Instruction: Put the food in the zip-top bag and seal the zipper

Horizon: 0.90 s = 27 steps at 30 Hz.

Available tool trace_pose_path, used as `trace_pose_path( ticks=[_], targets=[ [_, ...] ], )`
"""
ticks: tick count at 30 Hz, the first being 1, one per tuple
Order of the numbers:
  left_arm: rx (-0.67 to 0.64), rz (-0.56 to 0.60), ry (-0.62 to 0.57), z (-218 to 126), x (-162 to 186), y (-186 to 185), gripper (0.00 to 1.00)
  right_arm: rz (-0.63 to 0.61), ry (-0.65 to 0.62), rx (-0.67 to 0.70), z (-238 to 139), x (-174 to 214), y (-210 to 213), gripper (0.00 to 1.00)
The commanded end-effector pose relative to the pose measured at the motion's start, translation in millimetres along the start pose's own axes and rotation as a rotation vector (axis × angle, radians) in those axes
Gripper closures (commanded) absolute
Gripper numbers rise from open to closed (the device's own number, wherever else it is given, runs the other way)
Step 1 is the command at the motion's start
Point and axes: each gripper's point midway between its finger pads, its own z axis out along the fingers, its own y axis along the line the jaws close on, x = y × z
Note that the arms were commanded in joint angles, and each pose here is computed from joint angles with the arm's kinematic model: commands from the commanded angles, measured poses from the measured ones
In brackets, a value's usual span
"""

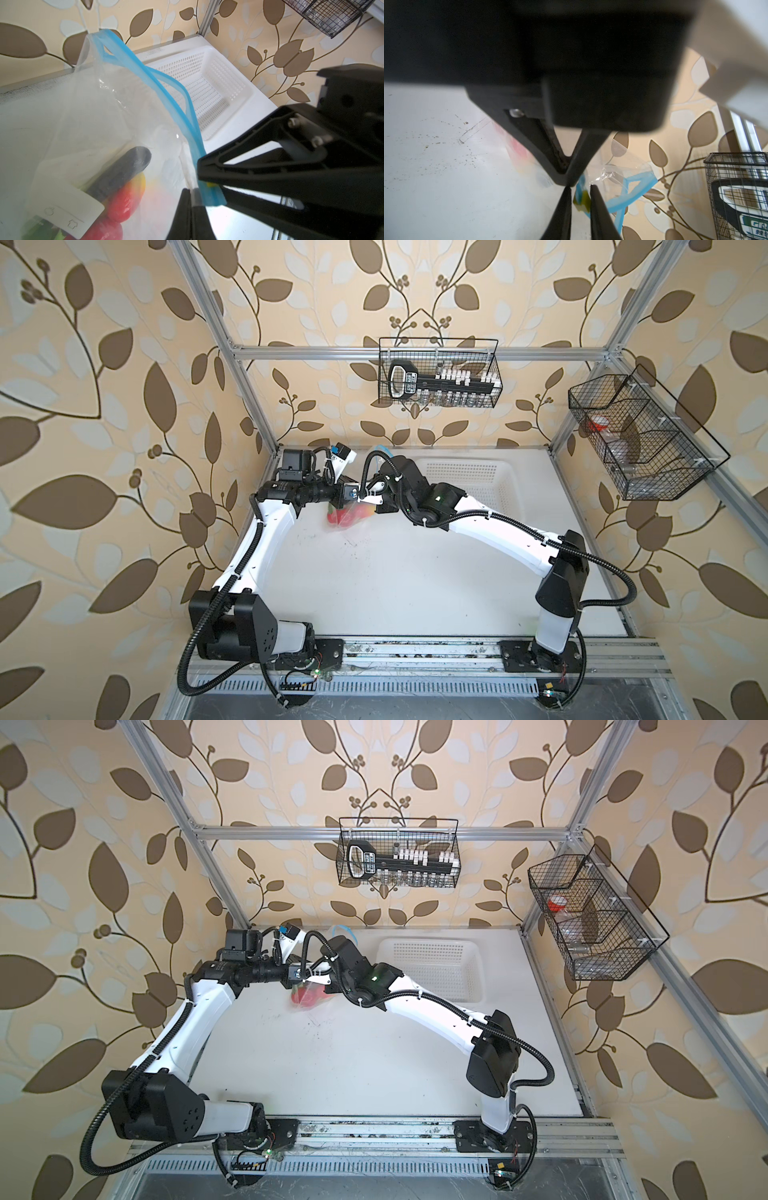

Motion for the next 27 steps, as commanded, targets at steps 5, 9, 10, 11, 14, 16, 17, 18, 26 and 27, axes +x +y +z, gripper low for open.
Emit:
trace_pose_path(
  ticks=[5,9,10,11,14,16,17,18,26,27],
  targets=[
    [0.039,0.049,-0.056,-12.1,-13.6,-21.9,1.0,-0.001,-0.001,0.034,-1.8,-4.8,-11.2,0.88],
    [0.037,0.06,-0.069,-16.4,-16.5,-26.3,1.0,0.004,0.008,0.05,-1.7,-2.8,-15.7,0.91],
    [0.034,0.064,-0.072,-17.4,-17.1,-26.9,1.0,0.005,0.01,0.054,-1.8,-2.6,-16.5,0.91],
    [0.025,0.059,-0.073,-18.1,-17.1,-26.4,1.0,0.009,0.01,0.06,-2.3,-2.5,-18.5,0.92],
    [-0.008,0.048,-0.082,-20.6,-19.6,-23.2,1.0,0.02,0.012,0.068,-2.3,-2.6,-21.9,0.93],
    [-0.017,0.048,-0.086,-22.2,-19.5,-23.8,1.0,0.025,0.016,0.071,-2.0,-1.6,-23.8,0.93],
    [-0.02,0.051,-0.092,-23.3,-20.8,-24.6,1.0,0.028,0.018,0.074,-1.8,-1.1,-24.8,0.93],
    [-0.023,0.052,-0.094,-24.3,-21.0,-25.0,1.0,0.029,0.021,0.076,-1.4,-0.5,-25.4,0.93],
    [-0.024,0.055,-0.103,-30.8,-31.6,-30.4,1.0,0.052,0.045,0.091,-0.2,8.3,-33.1,0.95],
    [-0.025,0.055,-0.103,-31.3,-33.2,-30.5,1.0,0.054,0.048,0.09,0.1,10.0,-33.7,0.95]
  ],
)
